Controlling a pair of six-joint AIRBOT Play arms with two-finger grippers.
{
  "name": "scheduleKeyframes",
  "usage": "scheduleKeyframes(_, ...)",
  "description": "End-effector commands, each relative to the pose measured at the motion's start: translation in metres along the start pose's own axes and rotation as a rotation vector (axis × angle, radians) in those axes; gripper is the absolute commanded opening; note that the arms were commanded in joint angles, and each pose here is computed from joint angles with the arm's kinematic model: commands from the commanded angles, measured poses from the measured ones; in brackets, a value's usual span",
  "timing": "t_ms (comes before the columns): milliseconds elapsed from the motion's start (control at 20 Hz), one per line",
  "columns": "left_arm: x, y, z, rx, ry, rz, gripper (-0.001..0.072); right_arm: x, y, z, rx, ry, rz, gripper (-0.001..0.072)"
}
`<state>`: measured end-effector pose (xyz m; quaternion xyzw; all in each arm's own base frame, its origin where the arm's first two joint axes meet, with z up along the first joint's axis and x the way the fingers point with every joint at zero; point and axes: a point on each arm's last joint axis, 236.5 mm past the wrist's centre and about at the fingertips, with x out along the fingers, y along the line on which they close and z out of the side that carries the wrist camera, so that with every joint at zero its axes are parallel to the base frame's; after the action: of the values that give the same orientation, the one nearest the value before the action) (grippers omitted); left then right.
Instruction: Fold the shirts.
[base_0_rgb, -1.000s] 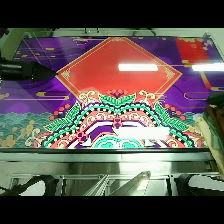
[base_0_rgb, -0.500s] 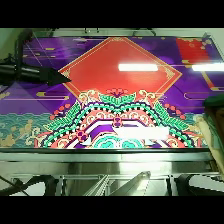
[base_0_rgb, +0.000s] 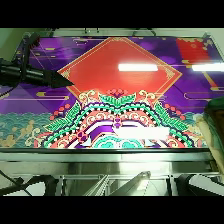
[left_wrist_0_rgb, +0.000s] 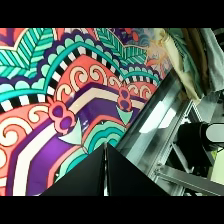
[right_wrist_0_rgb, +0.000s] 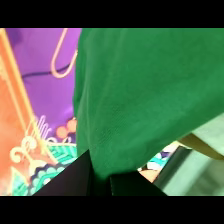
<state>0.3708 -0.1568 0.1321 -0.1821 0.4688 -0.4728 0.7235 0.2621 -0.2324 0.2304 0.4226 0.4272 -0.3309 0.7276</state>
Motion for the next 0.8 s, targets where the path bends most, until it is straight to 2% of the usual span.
scheduleKeyframes(0, 0.0, -0.001, -0.001, 0.0, 0.006, -0.005, 0.0005, 0.006, -0.034, -0.012, 0.002, 0.027, -0.096, 0.0022)
scheduleKeyframes(100, 0.0, -0.001, -0.001, 0.0, 0.006, -0.005, 0.0005, 0.034, -0.057, -0.045, -0.001, 0.148, -0.148, 0.0023)
scheduleKeyframes(350, 0.001, -0.002, -0.003, 0.001, 0.012, -0.009, 0.0005, 0.052, -0.159, -0.1, 0.039, 0.29, -0.452, 0.0022)
scheduleKeyframes(600, 0.001, -0.002, -0.002, 0.014, 0.012, -0.009, 0.0005, 0.06, -0.203, -0.13, 0.143, 0.394, -0.519, 0.0023)
scheduleKeyframes(750, 0.001, -0.002, -0.003, 0.014, 0.013, -0.01, 0.0005, 0.065, -0.236, -0.157, 0.141, 0.498, -0.652, 0.0024)
